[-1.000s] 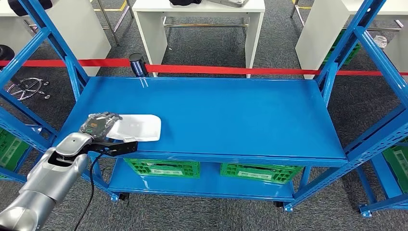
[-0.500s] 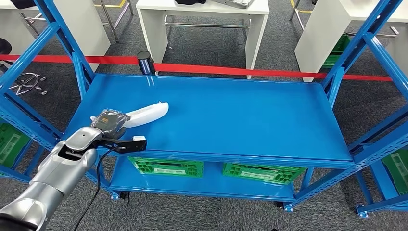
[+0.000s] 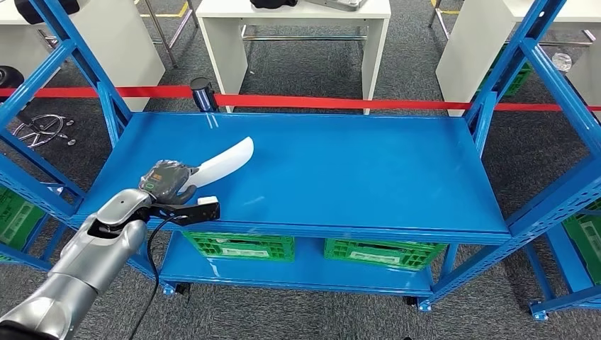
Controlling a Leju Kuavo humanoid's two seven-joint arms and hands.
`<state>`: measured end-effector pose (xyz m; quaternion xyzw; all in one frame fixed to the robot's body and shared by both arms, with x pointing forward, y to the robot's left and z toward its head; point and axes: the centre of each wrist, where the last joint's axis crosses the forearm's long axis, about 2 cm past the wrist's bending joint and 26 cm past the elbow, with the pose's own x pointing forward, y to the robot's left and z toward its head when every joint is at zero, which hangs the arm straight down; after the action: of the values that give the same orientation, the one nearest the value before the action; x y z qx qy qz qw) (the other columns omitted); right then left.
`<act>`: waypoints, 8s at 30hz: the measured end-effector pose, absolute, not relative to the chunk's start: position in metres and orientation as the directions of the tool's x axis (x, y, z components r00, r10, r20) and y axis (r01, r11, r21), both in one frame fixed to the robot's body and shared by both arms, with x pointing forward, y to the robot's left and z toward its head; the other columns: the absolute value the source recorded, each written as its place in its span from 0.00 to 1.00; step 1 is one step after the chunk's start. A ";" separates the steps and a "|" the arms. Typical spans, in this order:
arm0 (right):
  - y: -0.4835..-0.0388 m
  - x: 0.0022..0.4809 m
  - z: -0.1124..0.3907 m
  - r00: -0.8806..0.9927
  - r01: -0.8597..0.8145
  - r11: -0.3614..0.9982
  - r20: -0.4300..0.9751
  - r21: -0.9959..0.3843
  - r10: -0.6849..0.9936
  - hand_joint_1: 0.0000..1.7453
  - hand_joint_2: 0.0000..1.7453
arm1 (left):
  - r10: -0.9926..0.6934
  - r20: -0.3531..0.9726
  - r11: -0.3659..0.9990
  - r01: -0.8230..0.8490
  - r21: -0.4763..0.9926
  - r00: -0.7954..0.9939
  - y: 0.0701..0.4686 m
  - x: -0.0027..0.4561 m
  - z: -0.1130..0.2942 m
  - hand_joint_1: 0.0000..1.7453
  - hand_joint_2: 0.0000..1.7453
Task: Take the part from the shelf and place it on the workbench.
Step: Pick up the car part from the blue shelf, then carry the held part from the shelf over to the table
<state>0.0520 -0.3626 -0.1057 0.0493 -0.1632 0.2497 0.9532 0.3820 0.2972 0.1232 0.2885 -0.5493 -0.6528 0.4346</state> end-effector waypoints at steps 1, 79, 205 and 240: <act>-0.363 0.051 -0.106 0.823 -0.491 0.871 0.335 0.013 0.459 0.00 0.00 | -0.884 0.108 -0.012 0.252 0.968 -0.456 0.296 0.380 0.122 1.00 1.00; -0.414 0.013 -0.095 0.885 -0.452 0.890 -0.096 0.056 0.455 0.00 0.00 | 0.679 0.617 0.211 0.911 0.354 -0.398 0.118 0.276 0.302 1.00 1.00; -0.414 -0.005 -0.091 0.893 0.046 0.936 0.405 0.350 -0.196 0.00 0.00 | 0.709 0.577 0.148 0.886 0.440 -0.405 0.121 0.255 0.316 1.00 1.00; -0.416 0.002 -0.096 0.913 0.032 0.955 0.381 0.294 -0.148 0.00 0.00 | 0.691 0.593 0.169 0.890 0.424 -0.414 0.120 0.264 0.306 1.00 1.00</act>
<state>0.0022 -0.4162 -0.0959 0.1423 -0.2039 -0.0466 0.9675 0.2640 0.1198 0.3061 -0.5249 -0.7529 -0.3742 0.1326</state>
